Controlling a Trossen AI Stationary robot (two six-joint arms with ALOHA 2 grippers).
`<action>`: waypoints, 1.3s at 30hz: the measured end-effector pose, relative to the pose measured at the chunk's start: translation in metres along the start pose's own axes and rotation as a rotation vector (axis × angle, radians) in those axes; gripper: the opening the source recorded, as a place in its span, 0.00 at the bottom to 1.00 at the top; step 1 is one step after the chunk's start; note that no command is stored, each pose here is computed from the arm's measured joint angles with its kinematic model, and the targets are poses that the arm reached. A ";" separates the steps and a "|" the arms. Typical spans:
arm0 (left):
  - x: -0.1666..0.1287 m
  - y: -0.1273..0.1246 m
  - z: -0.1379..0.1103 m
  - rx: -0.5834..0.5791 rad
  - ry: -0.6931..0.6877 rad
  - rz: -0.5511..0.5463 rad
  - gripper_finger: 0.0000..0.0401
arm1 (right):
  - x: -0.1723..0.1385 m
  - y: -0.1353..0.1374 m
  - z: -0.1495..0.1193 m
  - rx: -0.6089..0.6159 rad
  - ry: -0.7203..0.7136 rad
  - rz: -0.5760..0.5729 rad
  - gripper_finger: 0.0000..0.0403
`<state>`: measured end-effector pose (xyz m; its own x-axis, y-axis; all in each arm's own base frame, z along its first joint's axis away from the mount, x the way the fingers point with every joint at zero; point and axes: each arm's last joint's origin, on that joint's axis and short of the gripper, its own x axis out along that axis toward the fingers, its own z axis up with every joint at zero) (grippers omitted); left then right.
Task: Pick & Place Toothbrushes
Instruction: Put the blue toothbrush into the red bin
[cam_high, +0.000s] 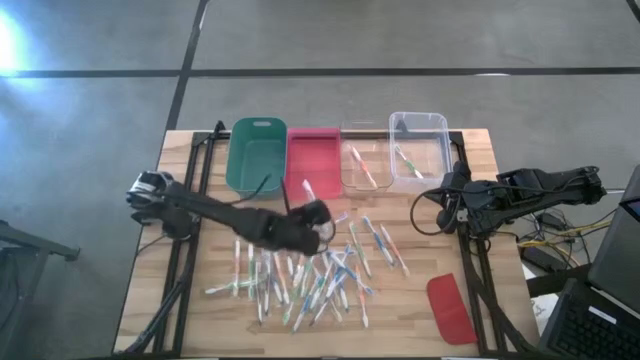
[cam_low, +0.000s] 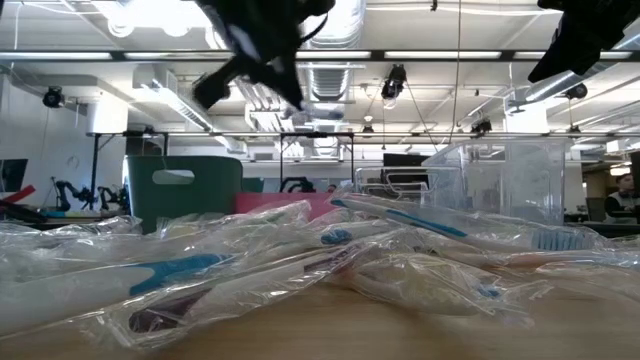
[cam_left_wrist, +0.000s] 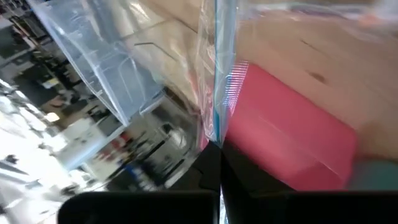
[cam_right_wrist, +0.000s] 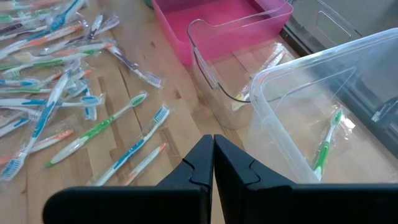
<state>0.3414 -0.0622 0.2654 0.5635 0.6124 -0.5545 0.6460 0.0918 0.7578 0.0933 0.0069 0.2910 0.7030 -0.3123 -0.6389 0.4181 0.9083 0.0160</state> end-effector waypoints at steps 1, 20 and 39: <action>0.003 0.008 -0.006 -0.027 -0.018 -0.005 0.00 | 0.000 0.000 0.000 0.000 0.000 0.000 0.02; 0.067 0.062 -0.150 -0.485 -0.120 -0.231 0.00 | 0.000 0.000 0.000 0.000 0.000 0.000 0.02; 0.147 0.031 -0.133 -0.204 0.056 -0.385 0.00 | 0.000 0.000 0.000 0.000 0.000 0.000 0.02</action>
<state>0.3756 0.1351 0.2528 0.2692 0.5439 -0.7948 0.6852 0.4718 0.5549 0.0933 0.0070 0.2910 0.7031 -0.3122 -0.6389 0.4180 0.9083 0.0162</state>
